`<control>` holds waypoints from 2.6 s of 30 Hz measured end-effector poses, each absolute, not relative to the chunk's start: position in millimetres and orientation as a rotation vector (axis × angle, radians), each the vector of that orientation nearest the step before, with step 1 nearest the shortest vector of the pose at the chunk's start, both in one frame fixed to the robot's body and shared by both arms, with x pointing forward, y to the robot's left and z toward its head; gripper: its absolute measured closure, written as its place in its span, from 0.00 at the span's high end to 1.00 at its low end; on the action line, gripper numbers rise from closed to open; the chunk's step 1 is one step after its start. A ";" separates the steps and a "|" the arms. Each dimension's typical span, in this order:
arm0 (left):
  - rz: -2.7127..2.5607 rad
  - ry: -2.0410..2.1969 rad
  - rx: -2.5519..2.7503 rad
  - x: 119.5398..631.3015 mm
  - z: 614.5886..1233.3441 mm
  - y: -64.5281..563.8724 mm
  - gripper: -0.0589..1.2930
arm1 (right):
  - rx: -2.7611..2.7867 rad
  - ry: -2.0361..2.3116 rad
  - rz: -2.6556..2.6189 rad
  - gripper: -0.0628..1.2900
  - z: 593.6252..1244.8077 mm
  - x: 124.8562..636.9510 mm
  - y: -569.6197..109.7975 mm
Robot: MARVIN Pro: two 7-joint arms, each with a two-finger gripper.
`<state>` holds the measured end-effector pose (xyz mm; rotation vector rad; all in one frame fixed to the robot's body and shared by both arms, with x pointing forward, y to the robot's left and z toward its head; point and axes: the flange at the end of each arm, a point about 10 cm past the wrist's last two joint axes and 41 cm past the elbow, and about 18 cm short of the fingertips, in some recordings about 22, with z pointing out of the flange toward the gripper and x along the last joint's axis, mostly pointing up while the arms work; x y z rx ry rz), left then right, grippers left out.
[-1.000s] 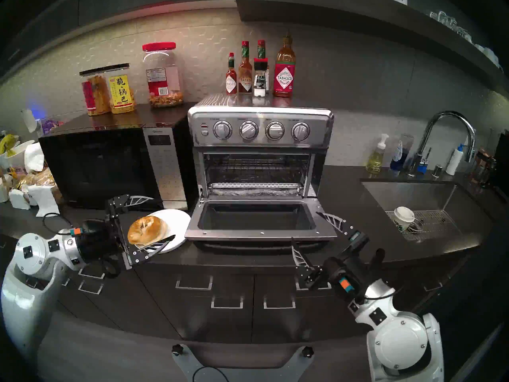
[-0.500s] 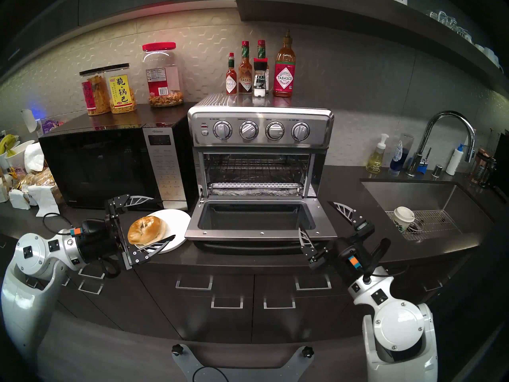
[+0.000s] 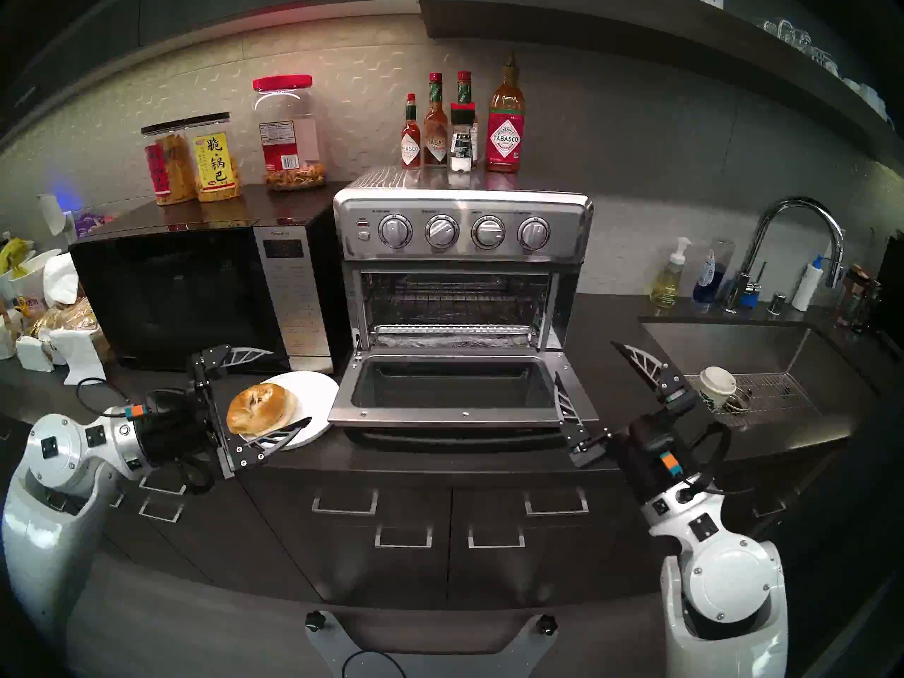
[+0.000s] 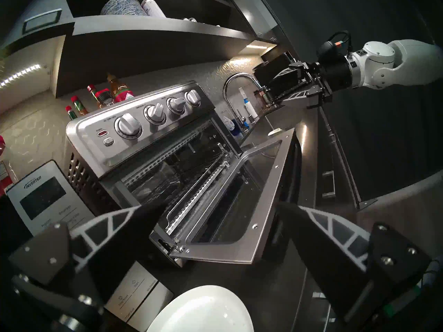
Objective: Open the oven and place the bagel inside on the rack
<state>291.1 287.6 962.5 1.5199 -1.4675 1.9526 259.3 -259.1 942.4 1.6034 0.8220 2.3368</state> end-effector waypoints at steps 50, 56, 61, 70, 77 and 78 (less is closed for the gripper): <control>1.952 -1.467 1.521 291.0 962.4 287.7 0.98 | 1.582 0.790 2.443 0.96 951.0 255.1 -256.4; 1.959 -1.468 1.529 289.5 959.6 286.7 0.98 | 1.582 0.789 2.443 0.96 951.1 255.1 -256.4; 1.964 -1.492 1.551 283.9 952.1 284.4 0.98 | 1.581 0.789 2.444 0.96 951.2 255.1 -256.4; 2.030 -1.455 1.616 277.5 942.6 295.0 0.98 | 1.581 0.787 2.445 0.96 951.2 255.1 -256.4; 2.067 -1.343 1.641 275.0 938.3 306.2 0.98 | 1.581 0.787 2.445 0.96 951.3 255.1 -256.3; 2.067 -1.322 1.647 274.8 936.1 307.9 0.98 | 1.581 0.786 2.445 0.96 951.3 255.1 -256.3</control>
